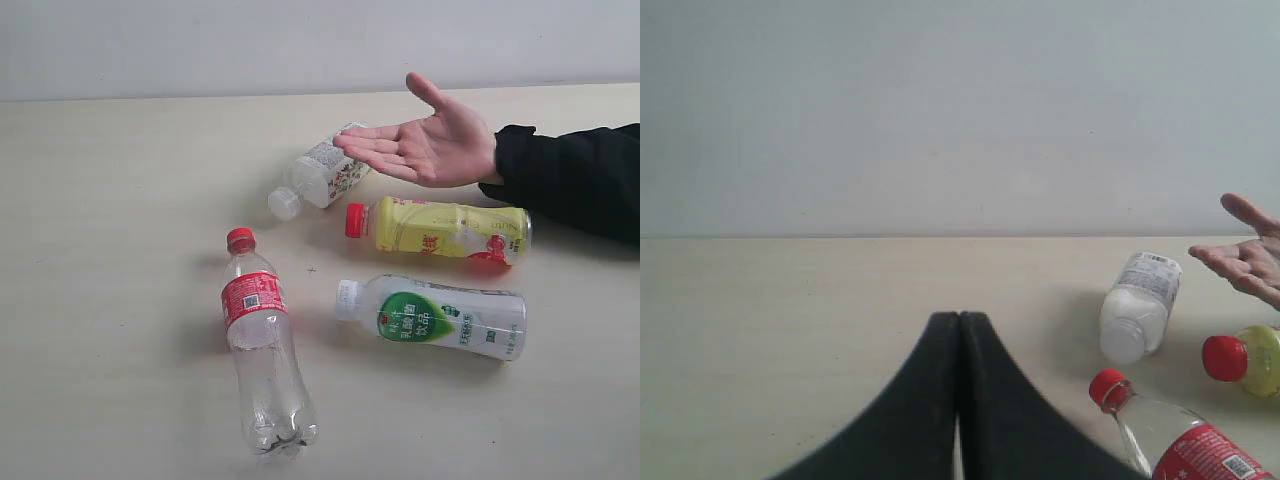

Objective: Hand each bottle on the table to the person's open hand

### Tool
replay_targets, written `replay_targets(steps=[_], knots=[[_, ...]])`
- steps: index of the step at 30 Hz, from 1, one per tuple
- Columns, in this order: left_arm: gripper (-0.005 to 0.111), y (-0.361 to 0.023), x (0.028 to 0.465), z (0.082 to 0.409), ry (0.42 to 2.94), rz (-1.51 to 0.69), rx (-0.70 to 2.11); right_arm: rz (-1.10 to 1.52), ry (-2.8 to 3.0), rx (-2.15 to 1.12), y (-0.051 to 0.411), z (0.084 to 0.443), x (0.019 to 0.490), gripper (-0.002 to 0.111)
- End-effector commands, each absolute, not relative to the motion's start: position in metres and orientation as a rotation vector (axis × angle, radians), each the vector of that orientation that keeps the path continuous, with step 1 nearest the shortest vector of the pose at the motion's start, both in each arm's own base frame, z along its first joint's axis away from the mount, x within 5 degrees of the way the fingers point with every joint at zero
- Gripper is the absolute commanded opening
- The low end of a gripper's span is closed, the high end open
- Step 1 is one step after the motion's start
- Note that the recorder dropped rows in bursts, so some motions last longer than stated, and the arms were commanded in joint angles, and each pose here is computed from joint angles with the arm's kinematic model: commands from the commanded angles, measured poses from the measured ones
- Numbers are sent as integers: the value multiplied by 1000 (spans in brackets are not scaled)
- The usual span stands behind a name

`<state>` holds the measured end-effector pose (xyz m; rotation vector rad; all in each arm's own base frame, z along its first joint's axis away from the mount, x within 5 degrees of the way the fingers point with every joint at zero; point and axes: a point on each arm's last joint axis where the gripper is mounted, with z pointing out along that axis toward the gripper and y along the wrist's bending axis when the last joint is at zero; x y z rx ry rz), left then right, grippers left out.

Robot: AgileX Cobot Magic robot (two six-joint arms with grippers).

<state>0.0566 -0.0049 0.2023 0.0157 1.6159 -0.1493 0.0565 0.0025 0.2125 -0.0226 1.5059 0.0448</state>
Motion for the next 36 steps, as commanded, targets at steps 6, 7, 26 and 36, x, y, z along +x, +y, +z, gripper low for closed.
replay_targets(steps=[6, 7, 26, 36], knots=[[0, -5, 56, 202, 1610, -147, 17, 36, 1507, -32, 3, 211, 56, 1], [0, -5, 56, 202, 1610, -147, 17, 36, 1507, -32, 3, 211, 56, 1], [0, -5, 56, 202, 1610, -147, 17, 303, 1306, 300, -5, 227, 54, 1], [0, -5, 56, 202, 1610, -147, 17, 282, 1234, 153, 2, 336, 45, 0]])
